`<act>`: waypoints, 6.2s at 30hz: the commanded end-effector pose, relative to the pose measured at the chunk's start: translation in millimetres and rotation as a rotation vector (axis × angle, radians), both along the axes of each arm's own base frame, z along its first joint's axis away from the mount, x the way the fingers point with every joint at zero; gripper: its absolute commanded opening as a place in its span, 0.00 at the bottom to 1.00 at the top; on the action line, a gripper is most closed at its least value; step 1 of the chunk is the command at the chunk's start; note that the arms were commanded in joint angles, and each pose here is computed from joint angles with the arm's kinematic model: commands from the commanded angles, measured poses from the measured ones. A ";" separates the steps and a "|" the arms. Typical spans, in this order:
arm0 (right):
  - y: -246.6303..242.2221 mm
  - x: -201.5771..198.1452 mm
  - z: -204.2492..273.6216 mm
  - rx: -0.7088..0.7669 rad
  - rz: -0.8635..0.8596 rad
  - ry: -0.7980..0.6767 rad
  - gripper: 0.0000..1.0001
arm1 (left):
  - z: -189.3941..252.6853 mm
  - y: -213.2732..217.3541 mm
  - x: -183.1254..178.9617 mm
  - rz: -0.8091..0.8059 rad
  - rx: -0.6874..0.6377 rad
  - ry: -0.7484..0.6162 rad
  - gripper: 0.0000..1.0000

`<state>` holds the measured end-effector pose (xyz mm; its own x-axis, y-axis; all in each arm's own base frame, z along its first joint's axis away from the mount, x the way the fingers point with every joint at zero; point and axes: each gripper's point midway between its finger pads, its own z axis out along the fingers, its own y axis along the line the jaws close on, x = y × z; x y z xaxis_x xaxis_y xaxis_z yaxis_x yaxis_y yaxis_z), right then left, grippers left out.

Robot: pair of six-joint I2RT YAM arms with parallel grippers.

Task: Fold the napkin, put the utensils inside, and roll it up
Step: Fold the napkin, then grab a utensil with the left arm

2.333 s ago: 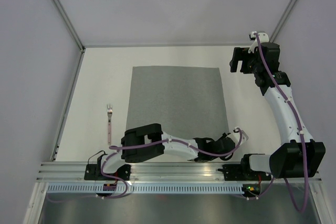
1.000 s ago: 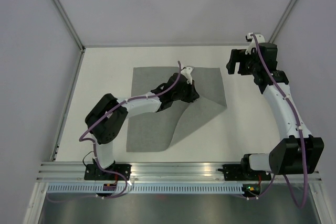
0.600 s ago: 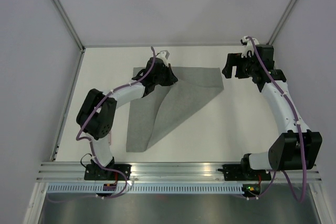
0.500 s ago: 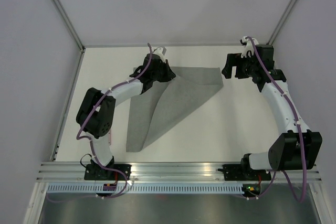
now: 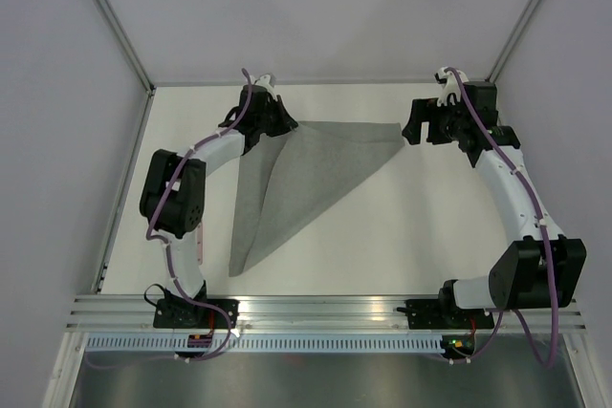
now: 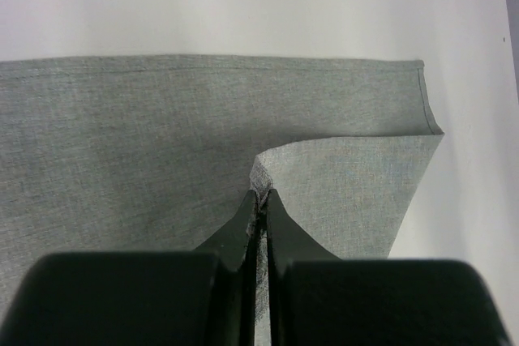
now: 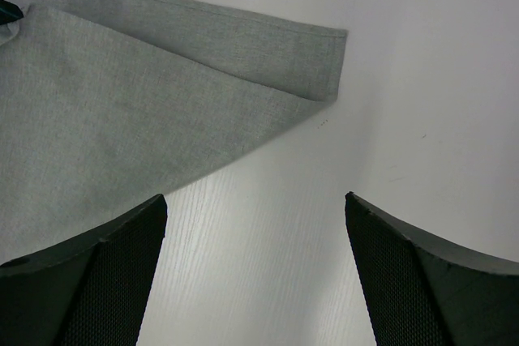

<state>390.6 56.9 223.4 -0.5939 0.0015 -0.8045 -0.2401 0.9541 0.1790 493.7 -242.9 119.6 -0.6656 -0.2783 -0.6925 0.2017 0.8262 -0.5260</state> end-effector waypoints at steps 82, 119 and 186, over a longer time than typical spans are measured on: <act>10.9 8.2 -11.7 -0.042 0.005 0.034 0.95 | 25.9 114.6 70.0 0.185 -0.111 -0.007 0.02; 42.8 1.5 -23.2 0.014 0.108 0.078 0.95 | -33.8 246.9 -195.3 0.881 0.226 0.297 0.74; 37.8 2.5 -28.7 -0.008 0.088 0.085 0.93 | -22.5 283.3 -93.9 0.677 0.533 0.329 0.02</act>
<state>389.9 96.5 183.3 -0.6779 -0.0682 -0.7320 -0.3198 0.9239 0.2100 356.1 46.7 44.7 -0.7057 -0.4646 -0.5349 -0.6028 0.7904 0.1087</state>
